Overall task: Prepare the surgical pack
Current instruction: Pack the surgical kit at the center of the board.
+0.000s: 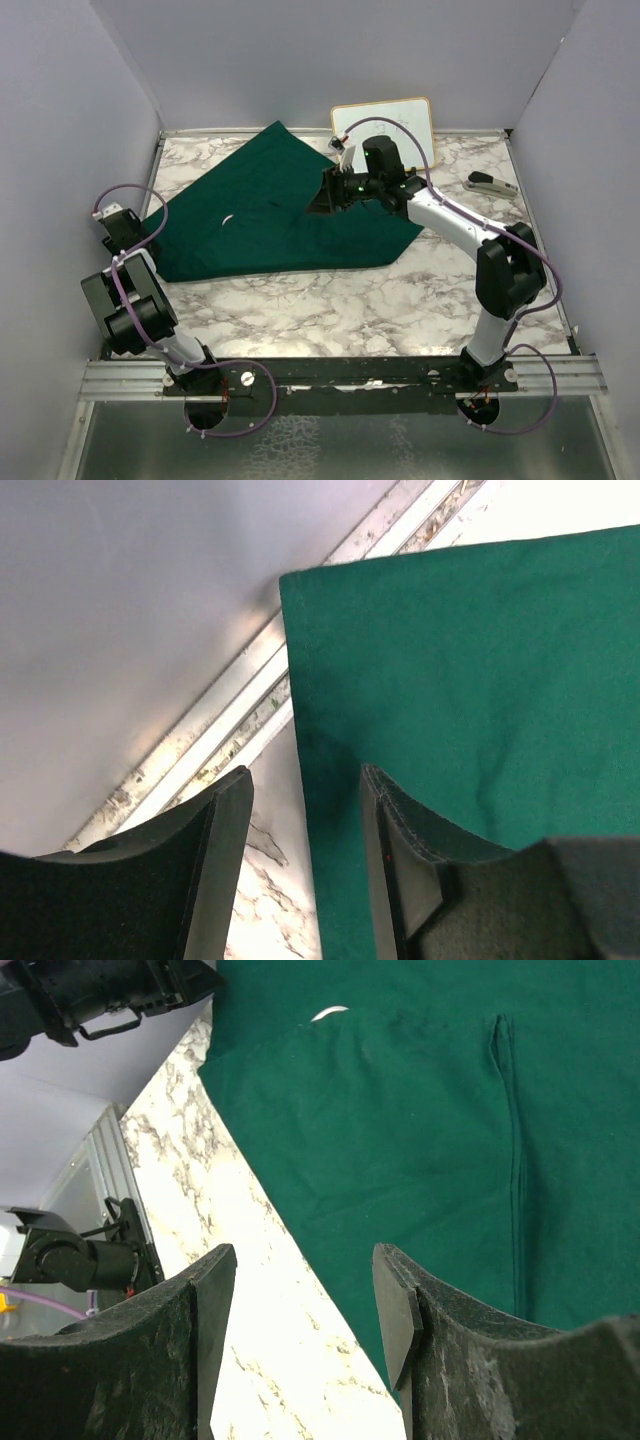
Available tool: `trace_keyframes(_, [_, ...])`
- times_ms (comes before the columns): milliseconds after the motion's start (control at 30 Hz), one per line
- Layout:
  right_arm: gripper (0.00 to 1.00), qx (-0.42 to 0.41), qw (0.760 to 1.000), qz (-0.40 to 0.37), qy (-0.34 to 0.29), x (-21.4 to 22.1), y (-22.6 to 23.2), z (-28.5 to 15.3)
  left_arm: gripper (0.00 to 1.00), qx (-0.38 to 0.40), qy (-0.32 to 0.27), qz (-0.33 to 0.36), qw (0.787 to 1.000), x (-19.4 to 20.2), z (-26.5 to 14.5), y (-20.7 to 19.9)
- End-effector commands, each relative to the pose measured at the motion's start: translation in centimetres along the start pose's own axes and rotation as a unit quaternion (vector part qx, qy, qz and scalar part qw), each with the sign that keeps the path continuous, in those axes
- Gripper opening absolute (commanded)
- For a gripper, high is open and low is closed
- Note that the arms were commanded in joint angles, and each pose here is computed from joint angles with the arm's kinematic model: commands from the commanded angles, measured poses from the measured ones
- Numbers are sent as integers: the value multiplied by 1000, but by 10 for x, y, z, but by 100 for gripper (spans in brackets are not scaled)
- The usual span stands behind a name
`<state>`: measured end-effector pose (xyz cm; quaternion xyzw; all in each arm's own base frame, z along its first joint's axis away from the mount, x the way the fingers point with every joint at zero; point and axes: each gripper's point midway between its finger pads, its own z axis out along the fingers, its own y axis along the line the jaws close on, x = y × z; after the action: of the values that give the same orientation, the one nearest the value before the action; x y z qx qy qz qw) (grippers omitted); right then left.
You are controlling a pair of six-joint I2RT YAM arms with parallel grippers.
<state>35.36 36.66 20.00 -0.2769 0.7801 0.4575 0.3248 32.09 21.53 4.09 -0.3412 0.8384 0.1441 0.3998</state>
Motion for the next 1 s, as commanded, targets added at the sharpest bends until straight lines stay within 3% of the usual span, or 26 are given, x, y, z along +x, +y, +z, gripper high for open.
trace_keyframes(0, [57,-32,998,-35,-31,-18,24,-11,49,17,-57,43,997,-34,6,-2])
trace_keyframes(167, [57,-39,998,-39,-39,-19,29,-15,44,39,-16,64,997,-19,14,-5])
trace_keyframes(300, [57,-45,997,-41,-40,-18,32,-16,48,38,7,80,996,-12,18,-4])
trace_keyframes(567, [57,-44,997,-42,-37,-16,30,-15,52,58,25,31,998,-9,15,-11])
trace_keyframes(967, [57,-44,997,-43,-36,-15,30,-15,50,133,41,-97,986,-3,8,-14])
